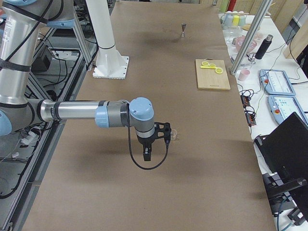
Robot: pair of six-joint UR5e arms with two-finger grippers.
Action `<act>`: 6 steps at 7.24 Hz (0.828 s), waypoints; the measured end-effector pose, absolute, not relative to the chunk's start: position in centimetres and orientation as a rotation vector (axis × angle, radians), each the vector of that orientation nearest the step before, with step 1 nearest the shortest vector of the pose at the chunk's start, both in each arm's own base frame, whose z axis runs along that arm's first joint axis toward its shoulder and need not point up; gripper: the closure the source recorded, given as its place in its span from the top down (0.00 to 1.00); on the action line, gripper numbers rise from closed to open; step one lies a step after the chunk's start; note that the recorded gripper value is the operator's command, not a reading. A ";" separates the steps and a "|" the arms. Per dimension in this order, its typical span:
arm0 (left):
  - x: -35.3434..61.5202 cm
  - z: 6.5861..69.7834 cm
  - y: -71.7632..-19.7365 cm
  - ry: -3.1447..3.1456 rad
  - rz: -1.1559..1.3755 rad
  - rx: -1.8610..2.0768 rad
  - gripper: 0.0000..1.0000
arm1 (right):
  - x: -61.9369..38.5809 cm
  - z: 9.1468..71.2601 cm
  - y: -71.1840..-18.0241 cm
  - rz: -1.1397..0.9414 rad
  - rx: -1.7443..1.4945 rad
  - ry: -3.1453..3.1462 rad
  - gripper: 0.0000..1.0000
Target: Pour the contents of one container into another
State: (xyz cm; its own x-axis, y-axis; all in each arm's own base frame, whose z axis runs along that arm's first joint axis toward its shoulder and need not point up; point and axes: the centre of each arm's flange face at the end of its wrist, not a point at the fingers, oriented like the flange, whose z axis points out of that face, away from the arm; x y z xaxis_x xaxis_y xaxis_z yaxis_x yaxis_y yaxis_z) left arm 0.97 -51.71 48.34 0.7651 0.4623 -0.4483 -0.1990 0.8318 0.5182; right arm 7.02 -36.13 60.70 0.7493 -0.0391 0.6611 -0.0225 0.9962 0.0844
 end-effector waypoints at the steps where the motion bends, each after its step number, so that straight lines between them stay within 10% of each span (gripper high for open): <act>1: -1.3 50.7 -51.7 0.662 0.321 0.421 0.98 | 7.0 60.8 -36.1 -0.008 0.087 -0.724 1.00; 6: -9.2 59.2 -47.8 0.767 0.060 0.163 0.98 | 7.0 61.0 -35.7 -0.003 0.075 -0.727 1.00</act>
State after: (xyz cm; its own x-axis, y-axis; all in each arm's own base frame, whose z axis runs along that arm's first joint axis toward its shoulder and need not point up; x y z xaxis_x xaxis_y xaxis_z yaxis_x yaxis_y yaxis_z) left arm -9.19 -47.81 59.22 0.7192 0.1131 -0.6855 0.0052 0.9857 0.1682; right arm 7.00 -35.74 61.04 0.7471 -0.0286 0.6641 -0.0233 0.9973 0.0691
